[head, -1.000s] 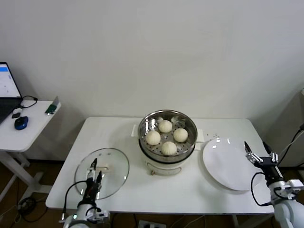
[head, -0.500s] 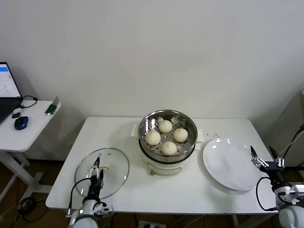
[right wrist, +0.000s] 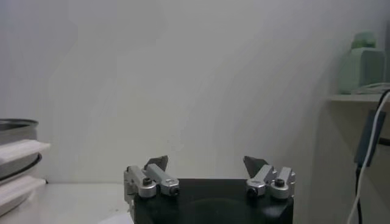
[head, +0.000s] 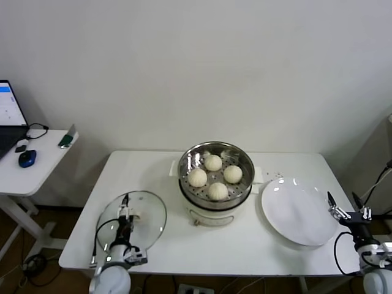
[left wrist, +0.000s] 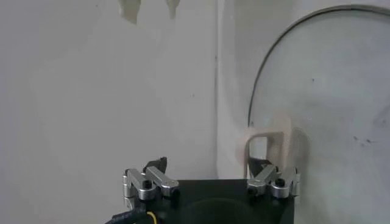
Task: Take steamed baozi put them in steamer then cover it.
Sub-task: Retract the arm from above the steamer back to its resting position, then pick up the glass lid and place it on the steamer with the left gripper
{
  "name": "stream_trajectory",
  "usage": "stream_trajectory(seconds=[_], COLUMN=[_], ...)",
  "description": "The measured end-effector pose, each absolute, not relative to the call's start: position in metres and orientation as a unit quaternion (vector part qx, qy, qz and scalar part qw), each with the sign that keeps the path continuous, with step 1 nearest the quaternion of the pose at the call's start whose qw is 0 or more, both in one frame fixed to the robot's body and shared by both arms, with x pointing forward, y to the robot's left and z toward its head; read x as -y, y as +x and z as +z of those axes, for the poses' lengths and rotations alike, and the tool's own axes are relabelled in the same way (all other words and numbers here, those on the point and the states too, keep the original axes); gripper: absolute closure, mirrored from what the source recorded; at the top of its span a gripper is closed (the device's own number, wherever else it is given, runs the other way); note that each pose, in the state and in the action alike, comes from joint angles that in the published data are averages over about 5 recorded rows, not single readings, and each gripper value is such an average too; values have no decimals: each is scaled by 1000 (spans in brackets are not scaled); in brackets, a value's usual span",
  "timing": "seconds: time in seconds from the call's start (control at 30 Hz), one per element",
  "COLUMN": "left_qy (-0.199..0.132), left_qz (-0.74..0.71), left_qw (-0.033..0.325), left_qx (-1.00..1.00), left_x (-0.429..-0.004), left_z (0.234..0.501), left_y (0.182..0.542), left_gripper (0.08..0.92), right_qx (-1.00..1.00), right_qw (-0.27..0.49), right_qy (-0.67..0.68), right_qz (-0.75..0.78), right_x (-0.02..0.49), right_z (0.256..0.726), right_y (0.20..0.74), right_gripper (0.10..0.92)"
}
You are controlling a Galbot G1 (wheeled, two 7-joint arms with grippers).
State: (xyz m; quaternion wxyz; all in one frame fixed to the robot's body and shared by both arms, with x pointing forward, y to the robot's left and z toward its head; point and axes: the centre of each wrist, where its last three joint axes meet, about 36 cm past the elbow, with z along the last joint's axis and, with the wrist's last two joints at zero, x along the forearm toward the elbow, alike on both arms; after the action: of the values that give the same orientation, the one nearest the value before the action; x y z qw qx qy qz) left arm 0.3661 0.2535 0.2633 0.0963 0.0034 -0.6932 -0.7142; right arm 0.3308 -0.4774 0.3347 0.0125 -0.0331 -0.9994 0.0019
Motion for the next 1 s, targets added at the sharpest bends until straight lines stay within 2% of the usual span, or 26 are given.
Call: stream_trajectory(seconds=[0.1, 0.47, 0.77, 0.87, 1.0], left_qy=[4, -1, 4, 7, 15], left_qz=[-715, -716, -715, -716, -717], left_qw=[98, 103, 96, 93, 90], left_qx=[692, 691, 692, 692, 691], left_x=[-255, -258, -258, -259, -262], left_z=[262, 255, 261, 267, 279], left_y=[371, 373, 373, 372, 368], left_gripper=[236, 553, 810, 849, 849], right_qx=[999, 999, 999, 999, 999], right_qw=[14, 14, 16, 16, 18], right_qy=[-33, -34, -34, -33, -31], right_qz=[3, 5, 13, 16, 20], right_x=[477, 477, 481, 482, 484], right_z=[331, 328, 325, 325, 325], right_y=[330, 334, 336, 337, 340], right_gripper=[200, 200, 200, 200, 200])
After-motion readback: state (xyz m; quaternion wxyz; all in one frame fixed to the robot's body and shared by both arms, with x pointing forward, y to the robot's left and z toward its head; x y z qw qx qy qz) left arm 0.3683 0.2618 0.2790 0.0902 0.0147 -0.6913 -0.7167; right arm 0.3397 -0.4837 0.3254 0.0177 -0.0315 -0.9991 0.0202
